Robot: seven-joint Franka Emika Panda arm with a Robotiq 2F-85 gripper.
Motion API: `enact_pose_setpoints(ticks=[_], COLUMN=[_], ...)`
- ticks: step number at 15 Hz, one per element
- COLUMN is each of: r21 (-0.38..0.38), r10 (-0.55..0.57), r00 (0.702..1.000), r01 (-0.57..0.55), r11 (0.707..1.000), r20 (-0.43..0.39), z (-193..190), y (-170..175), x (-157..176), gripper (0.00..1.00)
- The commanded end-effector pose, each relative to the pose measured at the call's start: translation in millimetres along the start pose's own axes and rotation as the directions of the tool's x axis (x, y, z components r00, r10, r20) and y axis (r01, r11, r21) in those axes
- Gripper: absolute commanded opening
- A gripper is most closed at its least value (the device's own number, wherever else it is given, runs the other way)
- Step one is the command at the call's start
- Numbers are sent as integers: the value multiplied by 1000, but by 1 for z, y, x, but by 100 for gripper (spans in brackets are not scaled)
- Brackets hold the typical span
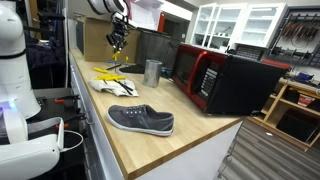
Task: Move one yellow object from its holder to the towel
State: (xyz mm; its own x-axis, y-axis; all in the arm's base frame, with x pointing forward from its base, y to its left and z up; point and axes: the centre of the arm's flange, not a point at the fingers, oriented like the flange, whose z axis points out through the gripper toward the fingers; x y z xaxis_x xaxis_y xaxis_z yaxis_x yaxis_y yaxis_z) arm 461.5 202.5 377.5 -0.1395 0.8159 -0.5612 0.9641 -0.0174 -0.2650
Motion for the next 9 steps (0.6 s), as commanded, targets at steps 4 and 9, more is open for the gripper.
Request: enact_pose_setpoints(ticks=[4, 9], r21=[58, 110], r10=[-332, -409], r00=[942, 909], r01=[330, 399], r11=[942, 910], r20=[38, 81], z=[40, 70], y=[-36, -45], x=[-17, -26], gripper=[3, 3])
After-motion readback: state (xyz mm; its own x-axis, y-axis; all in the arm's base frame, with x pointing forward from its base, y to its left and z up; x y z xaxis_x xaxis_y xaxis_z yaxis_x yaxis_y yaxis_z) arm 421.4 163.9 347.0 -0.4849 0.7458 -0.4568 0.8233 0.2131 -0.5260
